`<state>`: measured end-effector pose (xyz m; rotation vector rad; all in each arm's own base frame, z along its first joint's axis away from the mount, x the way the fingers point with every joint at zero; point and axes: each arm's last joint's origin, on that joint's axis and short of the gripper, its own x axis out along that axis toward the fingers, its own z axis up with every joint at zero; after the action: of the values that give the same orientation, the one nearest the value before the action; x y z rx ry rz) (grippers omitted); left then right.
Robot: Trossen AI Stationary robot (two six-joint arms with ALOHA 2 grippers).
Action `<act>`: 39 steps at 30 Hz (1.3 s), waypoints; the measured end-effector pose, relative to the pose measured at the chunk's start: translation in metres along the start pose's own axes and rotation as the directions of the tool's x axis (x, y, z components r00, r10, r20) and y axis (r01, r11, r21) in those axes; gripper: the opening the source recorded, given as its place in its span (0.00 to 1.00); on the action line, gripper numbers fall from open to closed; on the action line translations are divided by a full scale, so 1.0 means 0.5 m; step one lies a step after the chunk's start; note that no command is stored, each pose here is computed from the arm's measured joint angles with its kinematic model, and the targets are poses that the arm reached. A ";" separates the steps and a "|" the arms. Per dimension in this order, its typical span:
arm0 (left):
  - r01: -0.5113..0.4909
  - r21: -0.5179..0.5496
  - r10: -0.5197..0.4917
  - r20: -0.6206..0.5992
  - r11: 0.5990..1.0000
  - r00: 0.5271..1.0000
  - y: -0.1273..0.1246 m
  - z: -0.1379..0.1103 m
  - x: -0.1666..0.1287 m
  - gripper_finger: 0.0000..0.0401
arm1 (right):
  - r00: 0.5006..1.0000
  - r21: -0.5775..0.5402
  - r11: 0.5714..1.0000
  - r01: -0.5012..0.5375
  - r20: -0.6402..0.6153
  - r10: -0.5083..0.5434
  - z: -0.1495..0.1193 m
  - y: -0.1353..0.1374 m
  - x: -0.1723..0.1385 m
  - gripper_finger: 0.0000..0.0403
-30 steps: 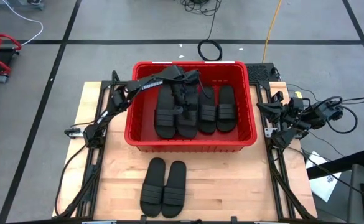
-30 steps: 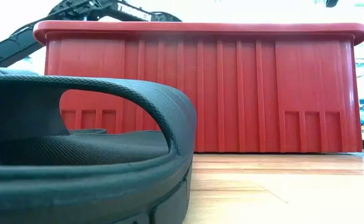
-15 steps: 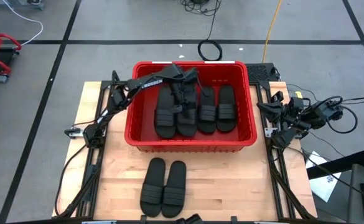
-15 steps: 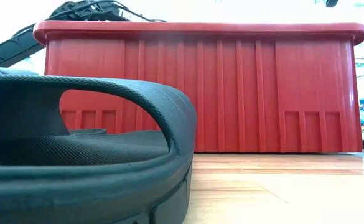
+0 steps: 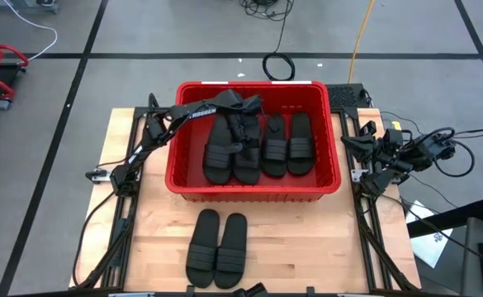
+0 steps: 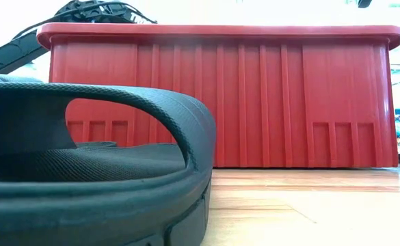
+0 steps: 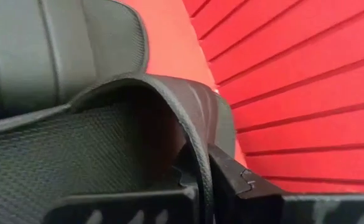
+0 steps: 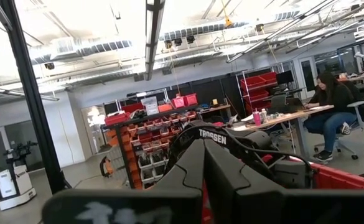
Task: Pick and place slides into bin
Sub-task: Put the left black slipper into the bin, then put the right black slipper into the bin
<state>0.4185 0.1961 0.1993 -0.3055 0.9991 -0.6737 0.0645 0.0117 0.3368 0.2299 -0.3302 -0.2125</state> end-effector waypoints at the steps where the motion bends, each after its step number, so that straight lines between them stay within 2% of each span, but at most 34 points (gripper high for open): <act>1: -0.013 0.003 0.013 0.001 1.000 1.000 0.002 0.002 0.000 0.04 | 1.000 0.002 1.000 0.000 0.000 0.000 0.000 0.000 0.000 0.00; 10: -0.069 0.015 0.069 -0.010 0.997 0.998 0.010 0.005 0.001 0.26 | 1.000 0.023 1.000 0.000 0.003 0.000 0.001 0.000 0.000 0.00; 18: -0.071 -0.094 0.072 0.012 0.993 0.997 0.017 -0.001 -0.015 0.51 | 1.000 0.024 1.000 -0.002 0.003 0.002 0.001 0.000 0.000 0.00; 21: -0.072 -0.096 0.075 0.025 0.993 0.997 0.005 0.004 -0.027 0.59 | 1.000 0.023 1.000 -0.004 0.003 0.004 0.001 0.000 0.000 0.00; 29: -0.172 -0.073 0.175 0.040 0.982 0.984 -0.049 0.028 -0.083 0.74 | 1.000 0.018 0.999 -0.031 0.002 0.031 0.001 0.002 0.000 0.00; 32: -0.207 -0.045 0.210 0.076 0.977 0.975 -0.097 0.045 -0.125 0.76 | 0.999 0.016 0.999 -0.037 0.001 0.037 0.000 0.002 0.000 0.00; 34: -0.274 0.003 0.272 0.114 0.962 0.956 -0.154 0.067 -0.171 0.76 | 0.999 0.013 0.998 -0.054 0.001 0.054 0.000 0.003 0.000 0.00; 36: -0.371 0.050 0.360 0.150 0.927 0.921 -0.226 0.084 -0.226 0.75 | 0.998 0.005 0.998 -0.057 0.000 0.057 0.000 0.003 0.000 0.00; 39: -0.523 0.155 0.477 0.254 0.838 0.841 -0.363 0.097 -0.311 0.70 | 0.998 -0.002 0.998 -0.057 -0.003 0.057 0.000 0.003 0.000 0.00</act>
<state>0.3346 0.1556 0.4246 0.0887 0.7506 -0.2551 0.0649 0.0134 0.3370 0.2188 -0.3334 -0.1563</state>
